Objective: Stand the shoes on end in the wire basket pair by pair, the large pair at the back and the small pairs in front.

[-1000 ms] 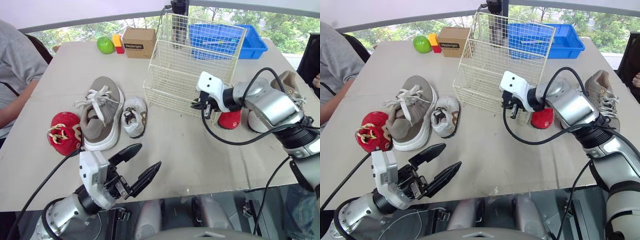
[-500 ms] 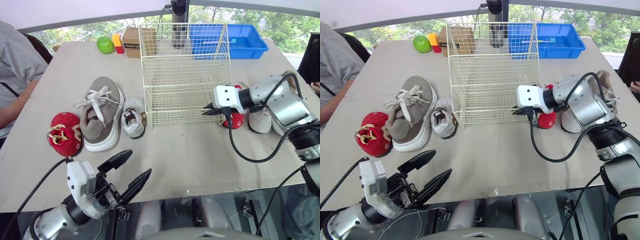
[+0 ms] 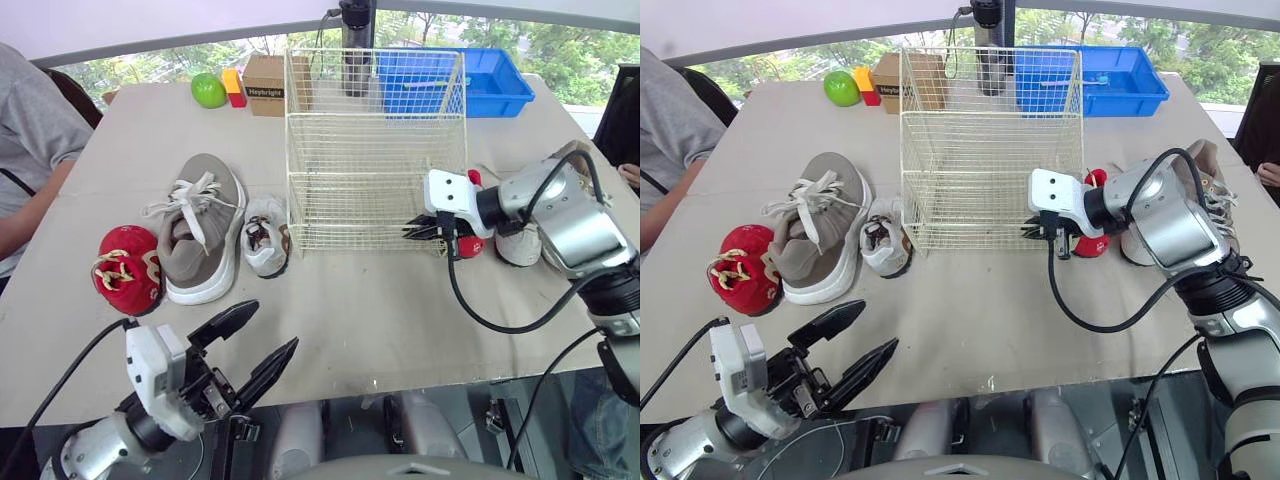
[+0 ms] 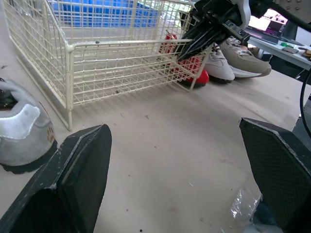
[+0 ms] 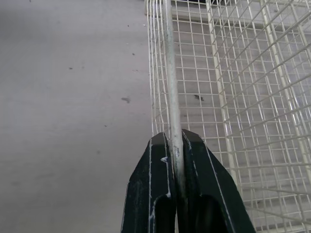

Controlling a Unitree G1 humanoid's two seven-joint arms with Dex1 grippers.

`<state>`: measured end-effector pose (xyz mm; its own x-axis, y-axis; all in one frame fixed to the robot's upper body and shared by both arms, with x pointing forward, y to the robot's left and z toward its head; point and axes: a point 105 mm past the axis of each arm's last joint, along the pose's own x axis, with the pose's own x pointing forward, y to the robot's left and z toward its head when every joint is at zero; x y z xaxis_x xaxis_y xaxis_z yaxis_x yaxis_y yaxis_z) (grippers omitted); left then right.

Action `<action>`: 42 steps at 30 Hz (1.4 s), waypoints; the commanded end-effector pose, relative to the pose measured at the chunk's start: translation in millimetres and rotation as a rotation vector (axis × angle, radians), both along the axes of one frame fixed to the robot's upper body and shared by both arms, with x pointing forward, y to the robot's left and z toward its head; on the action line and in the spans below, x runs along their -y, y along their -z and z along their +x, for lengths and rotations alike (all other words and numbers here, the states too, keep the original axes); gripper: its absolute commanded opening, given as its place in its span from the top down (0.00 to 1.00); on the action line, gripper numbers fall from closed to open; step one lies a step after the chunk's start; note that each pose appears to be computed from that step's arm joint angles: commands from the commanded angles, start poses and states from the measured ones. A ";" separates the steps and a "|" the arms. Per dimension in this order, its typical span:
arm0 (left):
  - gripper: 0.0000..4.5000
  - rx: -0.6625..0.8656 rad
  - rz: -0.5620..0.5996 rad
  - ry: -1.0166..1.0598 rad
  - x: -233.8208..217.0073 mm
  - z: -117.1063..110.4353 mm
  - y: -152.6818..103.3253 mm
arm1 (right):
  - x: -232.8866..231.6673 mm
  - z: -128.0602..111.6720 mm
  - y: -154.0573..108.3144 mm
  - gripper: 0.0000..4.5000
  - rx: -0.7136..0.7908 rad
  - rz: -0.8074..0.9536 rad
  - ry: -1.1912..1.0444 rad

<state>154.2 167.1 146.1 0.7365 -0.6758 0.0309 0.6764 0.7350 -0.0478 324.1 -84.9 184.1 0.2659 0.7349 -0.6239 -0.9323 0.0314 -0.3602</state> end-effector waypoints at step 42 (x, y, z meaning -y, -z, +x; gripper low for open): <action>0.00 -0.029 0.164 -0.868 -104.3 99.7 -8.6 | -30.2 -77.5 -33.3 0.01 0.078 0.692 -0.173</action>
